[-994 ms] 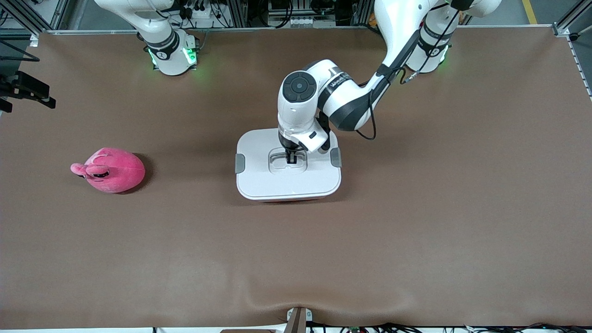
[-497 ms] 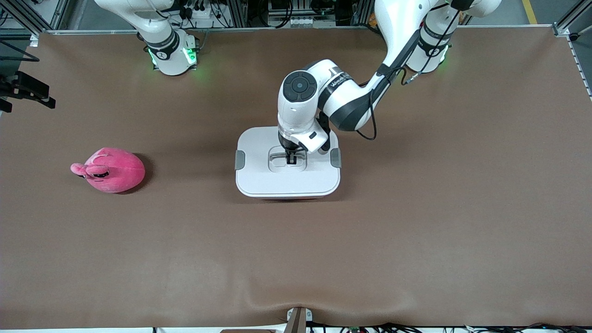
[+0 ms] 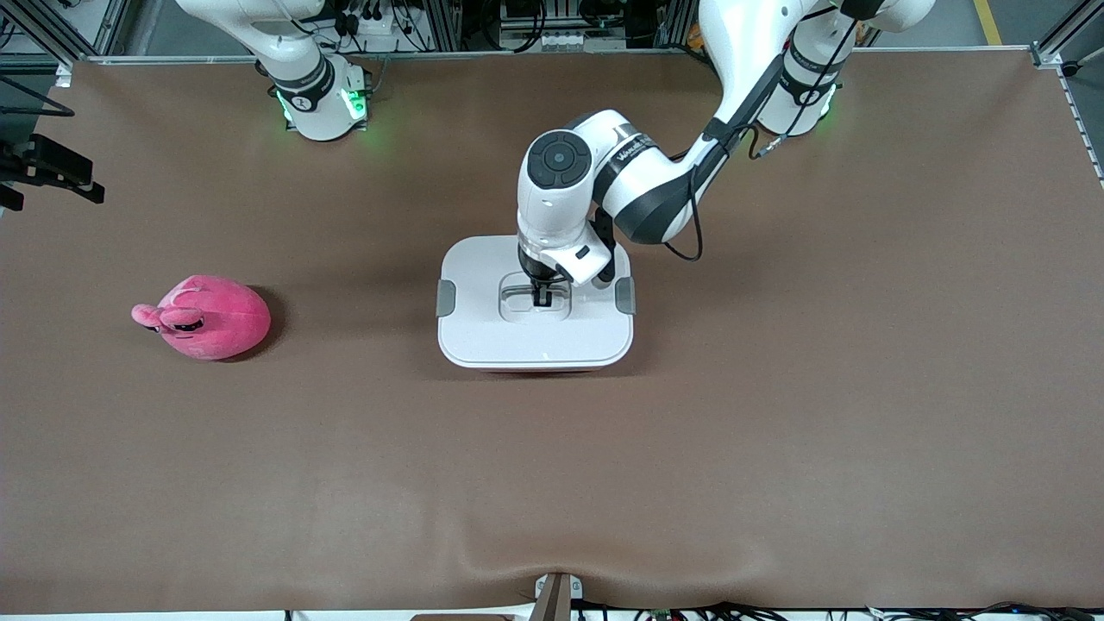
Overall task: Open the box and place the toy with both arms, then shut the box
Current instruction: 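Lift the white lid off the pink box with the left gripper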
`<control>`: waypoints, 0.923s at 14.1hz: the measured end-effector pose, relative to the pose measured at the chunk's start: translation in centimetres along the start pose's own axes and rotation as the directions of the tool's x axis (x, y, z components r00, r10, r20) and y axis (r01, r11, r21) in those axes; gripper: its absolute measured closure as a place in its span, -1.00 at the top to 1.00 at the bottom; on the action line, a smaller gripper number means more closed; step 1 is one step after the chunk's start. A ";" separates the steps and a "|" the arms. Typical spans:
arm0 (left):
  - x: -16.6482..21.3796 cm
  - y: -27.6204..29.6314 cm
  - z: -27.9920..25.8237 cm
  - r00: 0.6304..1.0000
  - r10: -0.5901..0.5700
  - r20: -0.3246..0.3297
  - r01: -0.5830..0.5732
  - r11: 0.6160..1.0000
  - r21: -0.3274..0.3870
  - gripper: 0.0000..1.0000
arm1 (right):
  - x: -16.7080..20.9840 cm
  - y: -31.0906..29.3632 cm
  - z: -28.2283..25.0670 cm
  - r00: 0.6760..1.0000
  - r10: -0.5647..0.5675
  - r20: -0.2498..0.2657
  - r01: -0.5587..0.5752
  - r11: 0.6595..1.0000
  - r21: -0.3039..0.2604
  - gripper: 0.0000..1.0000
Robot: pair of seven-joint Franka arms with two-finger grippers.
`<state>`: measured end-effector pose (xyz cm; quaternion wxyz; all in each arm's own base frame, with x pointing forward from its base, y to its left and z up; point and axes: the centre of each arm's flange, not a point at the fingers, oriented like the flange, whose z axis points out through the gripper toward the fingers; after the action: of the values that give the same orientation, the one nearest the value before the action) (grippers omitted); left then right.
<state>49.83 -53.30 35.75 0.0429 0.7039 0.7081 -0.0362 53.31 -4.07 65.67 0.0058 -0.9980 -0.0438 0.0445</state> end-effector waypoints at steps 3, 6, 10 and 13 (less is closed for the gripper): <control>-0.2 0.3 -0.8 1.000 0.000 0.012 0.000 1.000 -0.012 -0.86 | 0.1 0.0 0.1 1.000 0.000 0.002 0.000 1.000 0.000 1.00; -0.4 0.5 -1.5 1.000 0.002 0.020 -0.001 1.000 -0.024 -0.86 | 0.2 -0.1 0.2 1.000 -0.001 0.006 0.001 1.000 0.001 1.00; 0.1 1.0 -4.5 1.000 0.010 0.011 -0.009 0.997 -0.071 -0.86 | 0.3 -0.1 0.4 1.000 -0.002 0.010 0.002 1.000 0.001 1.00; 2.1 2.3 -8.3 0.999 0.031 -0.033 -0.035 0.991 -0.126 -0.86 | 0.8 0.2 1.3 0.999 0.002 0.033 -0.002 1.000 0.004 1.00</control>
<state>51.99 -50.23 43.78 0.0768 0.7118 0.6978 0.0204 53.99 -4.16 64.25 0.0069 -0.9972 -0.0430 0.0608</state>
